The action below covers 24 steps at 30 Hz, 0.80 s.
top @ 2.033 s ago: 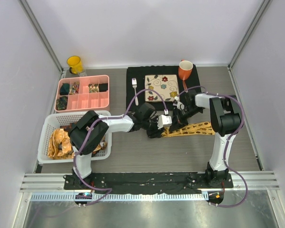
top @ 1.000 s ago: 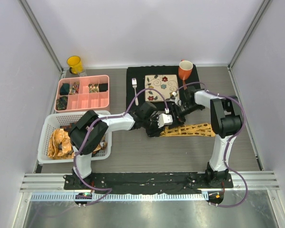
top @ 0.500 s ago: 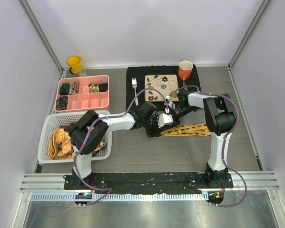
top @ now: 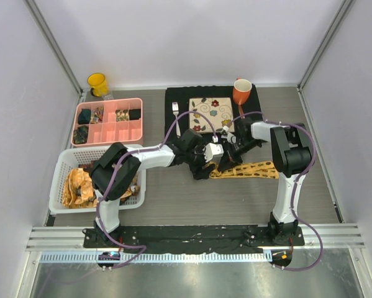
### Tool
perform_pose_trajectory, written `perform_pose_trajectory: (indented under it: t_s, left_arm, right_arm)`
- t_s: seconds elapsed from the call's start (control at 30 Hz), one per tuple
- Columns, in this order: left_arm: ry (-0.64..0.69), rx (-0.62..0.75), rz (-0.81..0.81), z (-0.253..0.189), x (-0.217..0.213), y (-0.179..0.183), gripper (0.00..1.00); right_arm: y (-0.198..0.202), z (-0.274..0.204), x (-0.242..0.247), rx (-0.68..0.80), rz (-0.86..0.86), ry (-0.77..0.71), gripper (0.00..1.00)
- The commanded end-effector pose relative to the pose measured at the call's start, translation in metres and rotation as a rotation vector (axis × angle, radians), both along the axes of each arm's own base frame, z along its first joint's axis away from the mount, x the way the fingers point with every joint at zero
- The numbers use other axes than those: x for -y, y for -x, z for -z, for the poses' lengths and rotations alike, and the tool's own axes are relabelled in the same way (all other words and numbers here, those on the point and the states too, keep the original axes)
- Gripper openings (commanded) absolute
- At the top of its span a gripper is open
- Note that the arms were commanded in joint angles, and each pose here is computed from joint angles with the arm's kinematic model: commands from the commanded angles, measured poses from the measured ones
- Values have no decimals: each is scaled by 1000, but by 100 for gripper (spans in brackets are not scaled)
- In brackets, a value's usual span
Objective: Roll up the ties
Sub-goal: Roll the tie at the center of the board.
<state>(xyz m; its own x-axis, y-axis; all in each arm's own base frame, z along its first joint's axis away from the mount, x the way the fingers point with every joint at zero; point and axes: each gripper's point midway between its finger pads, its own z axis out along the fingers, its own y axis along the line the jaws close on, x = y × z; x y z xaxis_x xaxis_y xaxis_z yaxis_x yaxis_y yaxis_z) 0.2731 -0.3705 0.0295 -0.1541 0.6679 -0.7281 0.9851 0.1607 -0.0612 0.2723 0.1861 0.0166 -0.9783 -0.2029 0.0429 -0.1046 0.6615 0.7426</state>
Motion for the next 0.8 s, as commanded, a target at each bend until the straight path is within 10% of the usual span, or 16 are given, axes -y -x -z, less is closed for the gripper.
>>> perform_pose_trajectory:
  t_s: [0.0, 0.3, 0.63, 0.77]
  left_arm:
    - [125, 15, 14, -32, 21, -4, 78]
    - [197, -55, -23, -24, 48, -12, 81]
    - [31, 6, 89, 13, 2, 17, 35]
    - [-21, 16, 73, 21, -12, 19, 29]
  right_arm:
    - [-17, 42, 37, 173, -59, 273, 1]
    - [-20, 44, 36, 206, -30, 289, 1]
    - [-58, 15, 10, 284, -29, 198, 2]
    - [-56, -14, 1, 260, -46, 106, 22]
